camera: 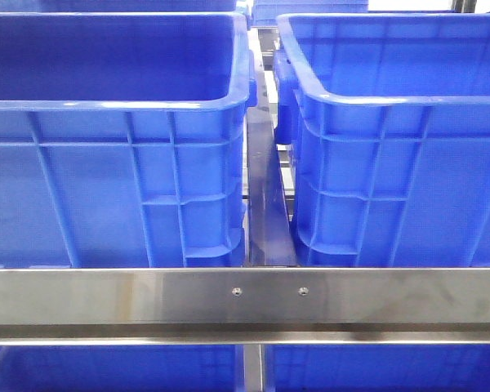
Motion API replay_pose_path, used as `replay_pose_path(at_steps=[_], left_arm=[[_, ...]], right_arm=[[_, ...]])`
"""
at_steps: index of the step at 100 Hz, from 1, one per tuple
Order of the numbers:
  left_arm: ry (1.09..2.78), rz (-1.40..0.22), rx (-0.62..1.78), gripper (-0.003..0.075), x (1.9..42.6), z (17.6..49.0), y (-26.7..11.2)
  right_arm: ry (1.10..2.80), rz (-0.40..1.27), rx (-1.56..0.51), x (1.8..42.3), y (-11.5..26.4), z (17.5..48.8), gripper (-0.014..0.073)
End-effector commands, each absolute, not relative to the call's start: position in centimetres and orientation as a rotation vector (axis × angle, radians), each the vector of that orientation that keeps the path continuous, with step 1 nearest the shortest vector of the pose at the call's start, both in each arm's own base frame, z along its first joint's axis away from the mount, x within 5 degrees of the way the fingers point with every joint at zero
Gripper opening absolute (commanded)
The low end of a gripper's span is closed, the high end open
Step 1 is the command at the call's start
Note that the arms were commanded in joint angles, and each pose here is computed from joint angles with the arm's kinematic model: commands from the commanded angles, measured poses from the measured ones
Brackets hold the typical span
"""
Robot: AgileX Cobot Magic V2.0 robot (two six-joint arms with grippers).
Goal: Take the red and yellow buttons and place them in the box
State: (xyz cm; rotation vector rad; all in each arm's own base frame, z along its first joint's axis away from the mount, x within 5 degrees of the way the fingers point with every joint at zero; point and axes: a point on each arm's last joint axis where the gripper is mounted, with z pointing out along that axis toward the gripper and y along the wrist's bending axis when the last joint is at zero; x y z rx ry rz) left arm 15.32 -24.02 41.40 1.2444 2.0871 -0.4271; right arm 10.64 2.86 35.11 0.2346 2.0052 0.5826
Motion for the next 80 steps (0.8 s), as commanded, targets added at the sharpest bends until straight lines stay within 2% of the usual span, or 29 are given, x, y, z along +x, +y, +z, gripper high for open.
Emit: replay_pose_path(at_steps=[1,17,51,65,80], left_arm=[[1.978,-0.497,1.187,-0.0019,14.7,43.8,-23.5],[1.978,-0.497,1.187,-0.0019,14.7,43.8,-23.5],[1.978,-0.497,1.187,-0.0019,14.7,43.8,-23.5],[1.978,-0.497,1.187,-0.0019,14.7,43.8,-23.5],[1.978,-0.497,1.187,-0.0019,14.7,43.8,-23.5]], right_arm=[[1.893,0.657,0.242,10.9,3.1,36.9,0.0522],[1.890,0.808,0.165,11.7,4.3,37.1,0.0523],[1.818,1.293,-0.009,15.6,7.3,37.2,0.0523],[1.807,1.418,-0.046,17.0,7.9,36.7,0.0523],[1.830,1.479,-0.073,17.9,8.4,36.4,0.0523]])
